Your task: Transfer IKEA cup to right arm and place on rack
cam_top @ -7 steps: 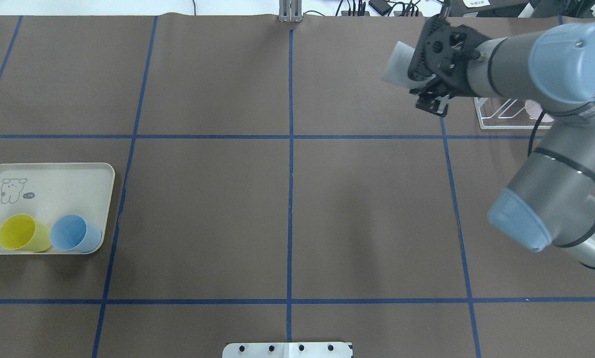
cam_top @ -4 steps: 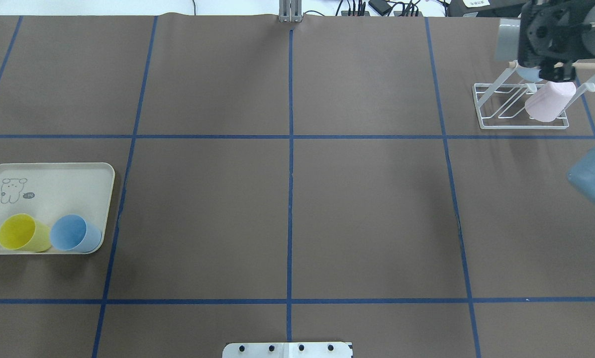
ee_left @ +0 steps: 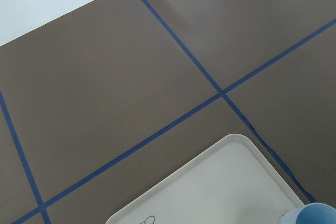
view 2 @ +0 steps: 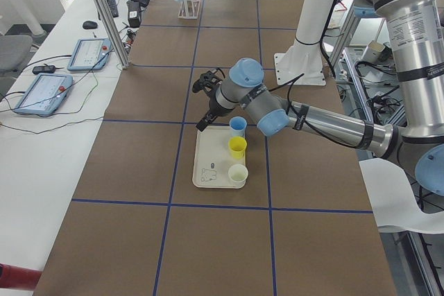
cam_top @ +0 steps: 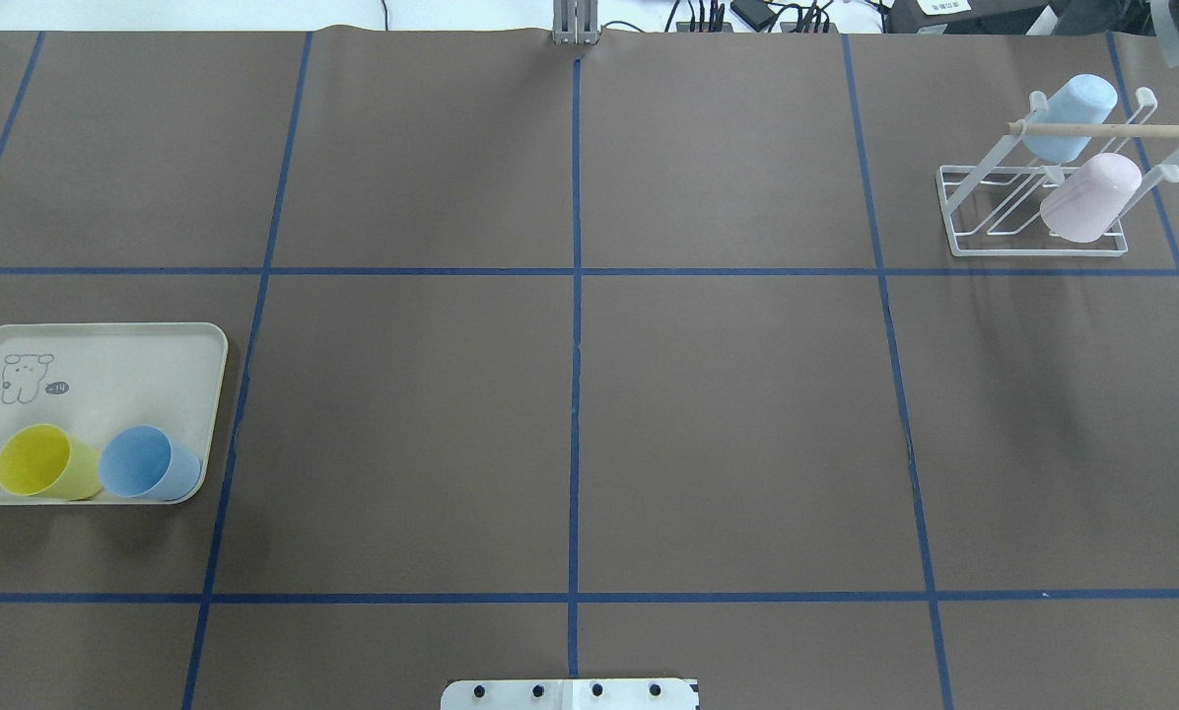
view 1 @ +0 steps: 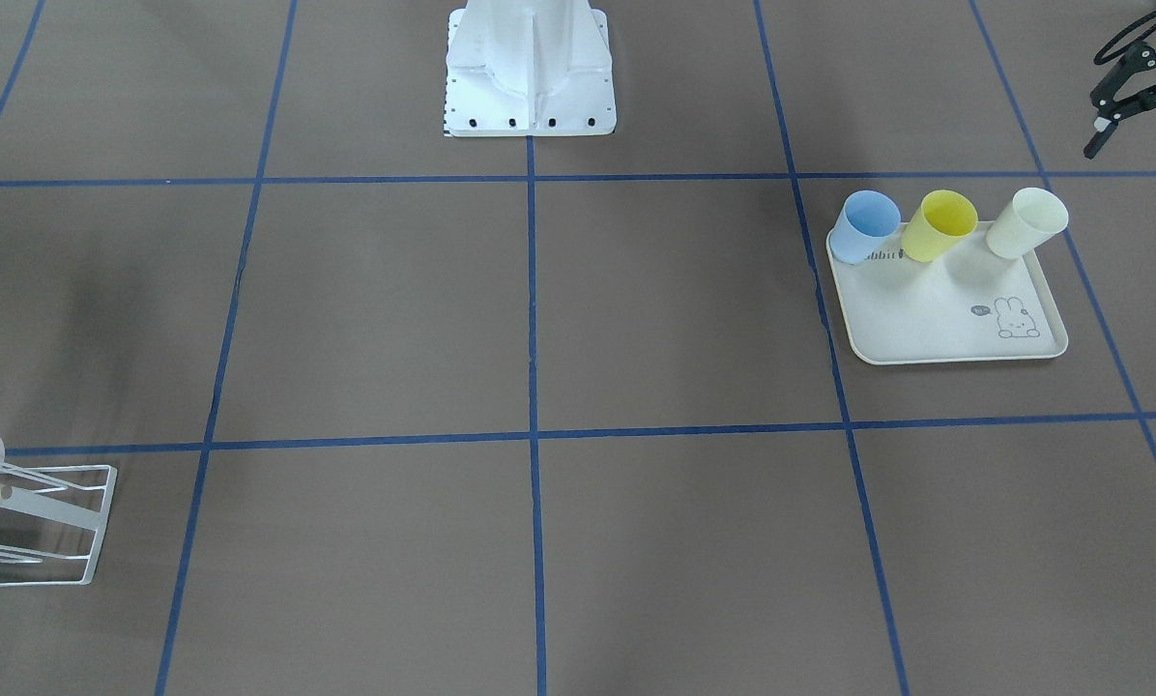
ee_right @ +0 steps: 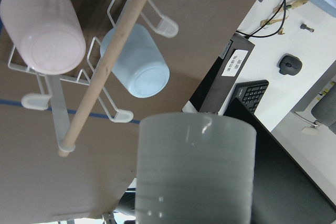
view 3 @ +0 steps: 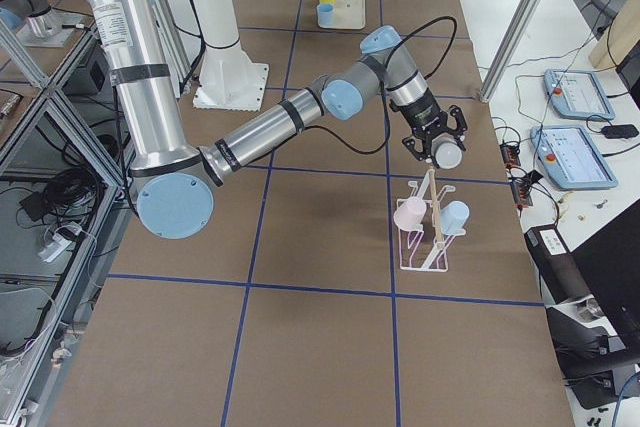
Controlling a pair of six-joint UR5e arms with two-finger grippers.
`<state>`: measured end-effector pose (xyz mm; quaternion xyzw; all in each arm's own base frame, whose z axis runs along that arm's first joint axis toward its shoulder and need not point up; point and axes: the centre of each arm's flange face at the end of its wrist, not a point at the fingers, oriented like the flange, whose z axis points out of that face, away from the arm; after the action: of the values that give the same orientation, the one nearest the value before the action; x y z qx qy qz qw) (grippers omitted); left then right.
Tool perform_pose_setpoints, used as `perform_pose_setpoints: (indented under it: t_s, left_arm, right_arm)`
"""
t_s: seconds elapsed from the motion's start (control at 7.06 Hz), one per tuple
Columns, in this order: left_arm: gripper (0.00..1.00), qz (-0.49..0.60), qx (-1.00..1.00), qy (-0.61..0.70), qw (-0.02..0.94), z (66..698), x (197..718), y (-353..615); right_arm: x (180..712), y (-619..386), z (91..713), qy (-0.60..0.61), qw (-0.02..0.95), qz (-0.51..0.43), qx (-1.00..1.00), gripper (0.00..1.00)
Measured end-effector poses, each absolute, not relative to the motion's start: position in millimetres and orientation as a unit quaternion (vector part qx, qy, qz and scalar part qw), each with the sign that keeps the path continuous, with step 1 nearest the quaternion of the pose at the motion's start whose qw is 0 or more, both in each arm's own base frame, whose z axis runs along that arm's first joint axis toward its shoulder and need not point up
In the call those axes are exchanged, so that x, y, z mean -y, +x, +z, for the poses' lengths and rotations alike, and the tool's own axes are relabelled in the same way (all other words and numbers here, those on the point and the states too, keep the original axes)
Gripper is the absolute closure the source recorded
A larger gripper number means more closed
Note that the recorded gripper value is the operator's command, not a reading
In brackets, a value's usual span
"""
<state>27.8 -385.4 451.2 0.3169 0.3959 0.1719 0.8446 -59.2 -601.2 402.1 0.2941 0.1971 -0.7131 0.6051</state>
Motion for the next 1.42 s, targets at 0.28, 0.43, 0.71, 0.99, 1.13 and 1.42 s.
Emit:
perform_pose_setpoints:
  t_s: [0.28,0.43,0.71,0.99,1.13,1.42]
  left_arm:
    - [0.00,0.170,-0.397,0.315,0.845,452.4,384.2,27.2]
    - [0.00,0.170,-0.397,0.315,0.845,452.7,383.9,27.1]
    - [0.00,0.169,-0.396,0.314,0.846,453.6,384.1,27.0]
    - [0.00,0.169,-0.396,0.314,0.846,454.4,384.4,27.3]
    - [0.00,0.169,-0.396,0.313,0.846,454.6,384.4,27.3]
    - [0.00,0.169,-0.397,0.313,0.846,454.2,384.6,27.4]
  right_arm:
    - [632.0,-57.4,457.6,0.290,0.565,-0.735,-0.238,1.00]
    - [645.3,-58.8,476.8,0.283,0.550,-0.745,-0.249,1.00]
    - [658.4,-73.2,502.9,0.260,0.522,-0.769,-0.262,1.00]
    - [655.6,-94.1,513.8,0.234,0.494,-0.788,-0.283,1.00]
    - [653.7,-98.0,518.7,0.220,0.483,-0.795,-0.293,1.00]
    - [651.4,-103.0,530.5,0.190,0.474,-0.802,-0.311,1.00]
